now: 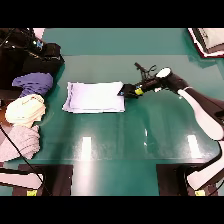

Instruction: Fold the shirts.

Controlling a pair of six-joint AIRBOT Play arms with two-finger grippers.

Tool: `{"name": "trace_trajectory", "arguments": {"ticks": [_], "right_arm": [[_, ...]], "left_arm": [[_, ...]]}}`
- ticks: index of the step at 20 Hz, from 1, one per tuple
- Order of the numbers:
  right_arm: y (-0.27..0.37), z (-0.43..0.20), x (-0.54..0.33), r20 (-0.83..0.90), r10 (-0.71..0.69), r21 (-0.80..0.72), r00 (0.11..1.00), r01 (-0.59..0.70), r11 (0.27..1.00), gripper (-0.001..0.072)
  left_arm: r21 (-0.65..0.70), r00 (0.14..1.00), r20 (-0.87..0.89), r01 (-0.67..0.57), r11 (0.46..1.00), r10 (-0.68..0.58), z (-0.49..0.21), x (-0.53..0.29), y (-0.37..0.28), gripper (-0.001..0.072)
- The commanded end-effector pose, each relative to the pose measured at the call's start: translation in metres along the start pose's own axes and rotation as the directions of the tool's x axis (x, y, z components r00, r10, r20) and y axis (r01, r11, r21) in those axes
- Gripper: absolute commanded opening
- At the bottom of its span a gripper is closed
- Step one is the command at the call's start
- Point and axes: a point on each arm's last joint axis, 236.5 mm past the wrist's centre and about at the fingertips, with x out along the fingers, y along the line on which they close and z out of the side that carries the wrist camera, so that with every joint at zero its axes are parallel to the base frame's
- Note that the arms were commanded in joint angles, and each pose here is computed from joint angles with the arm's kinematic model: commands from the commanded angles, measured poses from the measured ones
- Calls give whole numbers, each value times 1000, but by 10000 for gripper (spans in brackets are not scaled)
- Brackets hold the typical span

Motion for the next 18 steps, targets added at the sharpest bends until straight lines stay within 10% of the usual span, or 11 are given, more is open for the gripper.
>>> {"name": "trace_trajectory", "arguments": {"ticks": [1, 3, 5, 18], "right_arm": [[11, 12, 36, -11, 31, 3, 999, -31, 1000, 600], [21, 16, 47, -16, 39, -30, 999, -40, 999, 420], [26, 21, 51, -6, 39, -55, 999, -39, 998, 23], [-104, 28, -260, 469, -270, 234, 841, 176, 956, 14]], "left_arm": [[-4, 1000, -11, 15, 1000, -15, -3, 2, -2, 24], [-4, 1000, -13, 15, 1000, -15, -3, 2, -2, 24], [-4, 1000, -16, 16, 1000, -16, -4, 2, -3, 24], [4, 1000, -22, 17, 1000, -17, -6, 2, -3, 24]]}}
